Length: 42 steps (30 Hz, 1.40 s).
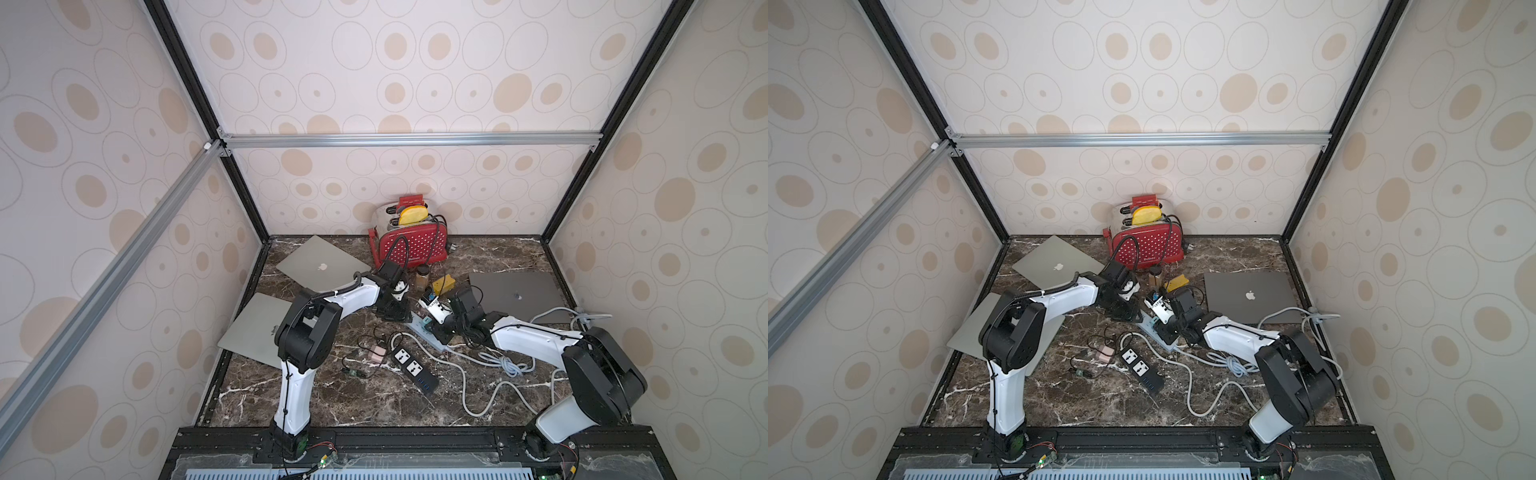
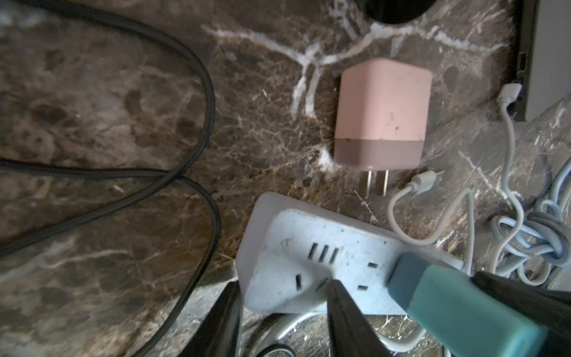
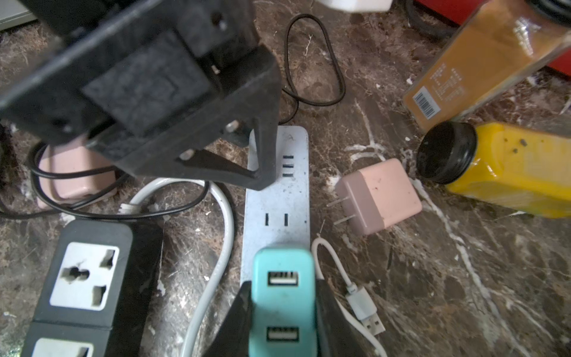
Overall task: Unplug the laptop charger
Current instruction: Remove the plug from the socket, then place the plug at the center of the board.
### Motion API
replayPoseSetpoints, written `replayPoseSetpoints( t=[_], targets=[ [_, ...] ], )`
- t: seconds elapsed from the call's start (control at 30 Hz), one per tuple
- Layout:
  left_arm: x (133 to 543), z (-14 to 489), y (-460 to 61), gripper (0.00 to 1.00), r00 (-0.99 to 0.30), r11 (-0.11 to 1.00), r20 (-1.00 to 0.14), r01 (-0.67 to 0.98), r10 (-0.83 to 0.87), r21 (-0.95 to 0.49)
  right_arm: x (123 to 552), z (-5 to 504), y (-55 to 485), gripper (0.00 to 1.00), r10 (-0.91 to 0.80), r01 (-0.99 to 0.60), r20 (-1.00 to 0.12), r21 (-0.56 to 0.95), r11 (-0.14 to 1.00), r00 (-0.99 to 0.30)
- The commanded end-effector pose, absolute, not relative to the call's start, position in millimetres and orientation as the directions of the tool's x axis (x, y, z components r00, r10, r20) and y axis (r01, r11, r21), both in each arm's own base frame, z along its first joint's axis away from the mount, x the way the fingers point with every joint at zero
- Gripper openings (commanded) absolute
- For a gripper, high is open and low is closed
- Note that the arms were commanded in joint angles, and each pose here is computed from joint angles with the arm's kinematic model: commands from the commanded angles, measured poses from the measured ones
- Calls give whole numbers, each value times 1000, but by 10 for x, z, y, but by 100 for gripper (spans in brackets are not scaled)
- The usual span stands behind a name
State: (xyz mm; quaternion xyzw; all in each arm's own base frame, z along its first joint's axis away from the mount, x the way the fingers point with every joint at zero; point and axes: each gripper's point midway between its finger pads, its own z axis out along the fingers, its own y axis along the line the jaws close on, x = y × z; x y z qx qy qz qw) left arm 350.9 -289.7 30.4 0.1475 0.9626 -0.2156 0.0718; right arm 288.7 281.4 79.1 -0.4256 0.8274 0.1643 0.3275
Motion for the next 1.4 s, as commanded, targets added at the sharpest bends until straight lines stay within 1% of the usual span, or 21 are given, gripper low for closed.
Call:
replayPoseSetpoints(
  t=[0.0, 0.1, 0.23, 0.33, 0.4, 0.5, 0.63, 0.73, 0.87, 1.03, 1.17, 1.27, 1.37],
  targets=[
    [3204, -523, -2571, 45, -946, 926, -46, 324, 322, -194, 2882, 1435, 3113, 1, -441, -843, -831, 61, 534, -340],
    [3202, -528, -2582, 45, -945, 925, -46, 326, 323, -195, 2979, 1446, 3057, 0, -377, -814, -827, 156, 560, -418],
    [3194, -529, -2582, 44, -946, 926, -47, 324, 321, -195, 3116, 1430, 2935, 0, -360, -765, -791, 200, 612, -494],
    [3182, -531, -2588, 45, -945, 925, -47, 326, 323, -197, 3137, 1483, 2929, 0, -340, -761, -792, 226, 608, -507],
    [3185, -530, -2586, 44, -945, 925, -48, 325, 322, -197, 3111, 1498, 2945, 1, -356, -778, -797, 212, 591, -488],
    [3189, -504, -2599, 45, -945, 923, -54, 327, 323, -202, 3141, 1436, 2846, 1, -391, -763, -781, 161, 626, -487],
    [3172, -399, -2654, 45, -946, 916, -65, 322, 316, -239, 3295, 1343, 2443, 0, -437, -668, -727, 39, 743, -529],
    [3187, -262, -2730, 49, -947, 906, -87, 321, 309, -278, 3412, 1247, 2146, 1, -427, -611, -678, 43, 791, -599],
    [3214, -57, -2861, 53, -942, 882, -130, 335, 309, -332, 3476, 1066, 2096, 2, -456, -612, -631, 37, 790, -627],
    [3211, 20, -2914, 57, -938, 867, -148, 346, 313, -358, 3535, 842, 2164, 3, -472, -616, -573, 74, 784, -670],
    [3219, 245, -3072, 62, -925, 815, -235, 374, 297, -443, 3523, 728, 2274, 2, -468, -621, -532, 145, 771, -705],
    [3226, 407, -3126, 68, -910, 791, -282, 406, 303, -458, 3529, 651, 2290, 2, -460, -611, -516, 167, 773, -723],
    [3223, 526, -3167, 70, -896, 773, -314, 433, 313, -464, 3537, 581, 2296, 3, -445, -600, -501, 204, 773, -743]
  ],
)
